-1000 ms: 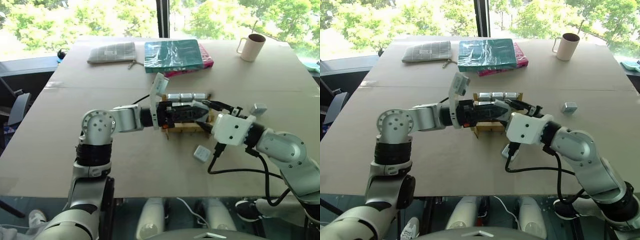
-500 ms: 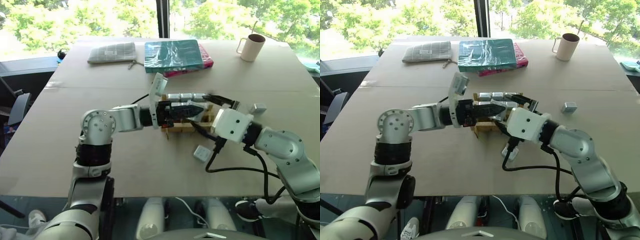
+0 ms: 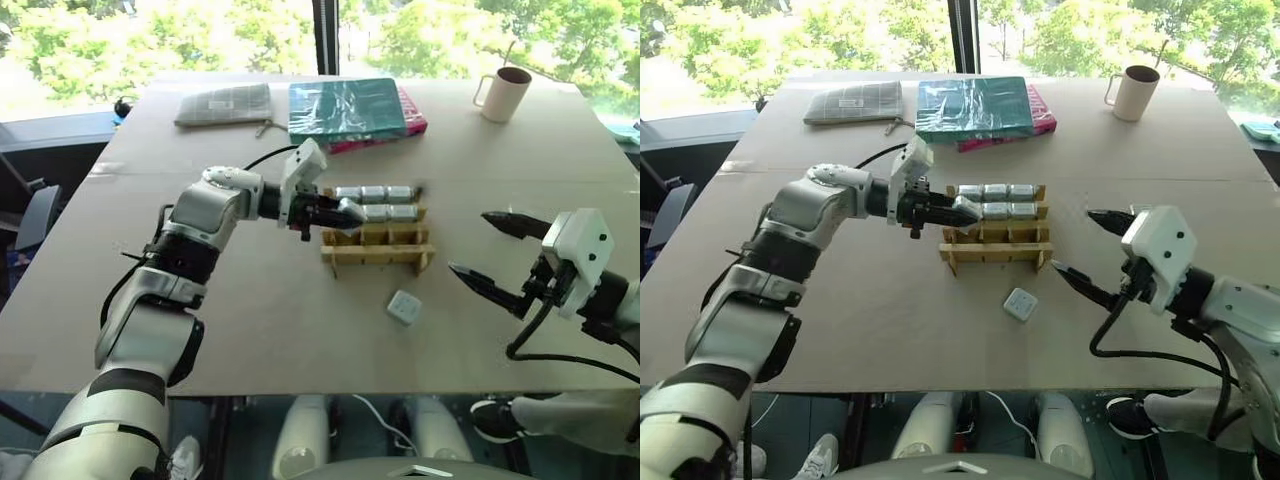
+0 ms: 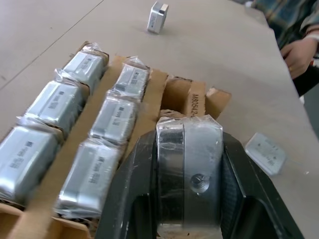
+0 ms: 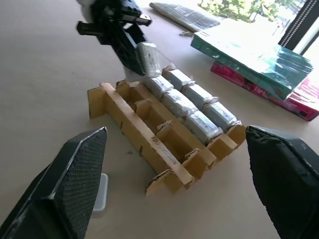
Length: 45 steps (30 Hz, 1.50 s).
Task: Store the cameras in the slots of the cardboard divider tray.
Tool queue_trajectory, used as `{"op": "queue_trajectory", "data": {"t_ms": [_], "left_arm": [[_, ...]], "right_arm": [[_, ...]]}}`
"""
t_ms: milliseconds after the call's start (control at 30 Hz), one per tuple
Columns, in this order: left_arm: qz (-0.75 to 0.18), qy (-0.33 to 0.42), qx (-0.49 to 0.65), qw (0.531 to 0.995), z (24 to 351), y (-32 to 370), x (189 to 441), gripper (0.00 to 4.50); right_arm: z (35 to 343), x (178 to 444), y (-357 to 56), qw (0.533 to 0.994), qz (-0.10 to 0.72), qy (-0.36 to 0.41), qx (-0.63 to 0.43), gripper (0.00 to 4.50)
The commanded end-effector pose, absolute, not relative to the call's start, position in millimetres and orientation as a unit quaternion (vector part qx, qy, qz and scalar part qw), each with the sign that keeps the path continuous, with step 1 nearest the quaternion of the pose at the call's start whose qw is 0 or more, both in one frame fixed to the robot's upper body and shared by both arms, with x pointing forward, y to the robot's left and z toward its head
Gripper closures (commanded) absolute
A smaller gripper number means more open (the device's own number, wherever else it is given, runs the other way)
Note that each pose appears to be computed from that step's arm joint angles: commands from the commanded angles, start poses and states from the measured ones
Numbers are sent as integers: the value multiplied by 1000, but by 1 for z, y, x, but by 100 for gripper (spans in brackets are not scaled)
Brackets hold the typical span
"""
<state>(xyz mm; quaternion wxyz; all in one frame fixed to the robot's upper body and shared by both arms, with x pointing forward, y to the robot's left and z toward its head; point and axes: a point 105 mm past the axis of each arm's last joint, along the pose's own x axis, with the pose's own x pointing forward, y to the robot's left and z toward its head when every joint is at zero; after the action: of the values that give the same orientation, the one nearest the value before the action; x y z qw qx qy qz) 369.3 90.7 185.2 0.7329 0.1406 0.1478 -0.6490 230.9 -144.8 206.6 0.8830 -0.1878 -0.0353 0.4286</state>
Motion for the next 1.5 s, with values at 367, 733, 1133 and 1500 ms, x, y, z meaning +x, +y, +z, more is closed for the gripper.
{"op": "queue_trajectory", "data": {"t_ms": [367,733,1133,1500], "left_arm": [[-672,188,272,663,166,89,380,363],[-693,144,279,649,191,77,371,202],[-664,56,49,744,227,133,324,83],[-625,43,32,778,178,158,266,4]], "right_arm": [[213,222,-147,871,423,-61,-241,10],[212,224,-146,876,413,-57,-243,5],[157,220,-106,866,465,15,-184,2],[90,238,-100,879,428,79,-195,0]]}}
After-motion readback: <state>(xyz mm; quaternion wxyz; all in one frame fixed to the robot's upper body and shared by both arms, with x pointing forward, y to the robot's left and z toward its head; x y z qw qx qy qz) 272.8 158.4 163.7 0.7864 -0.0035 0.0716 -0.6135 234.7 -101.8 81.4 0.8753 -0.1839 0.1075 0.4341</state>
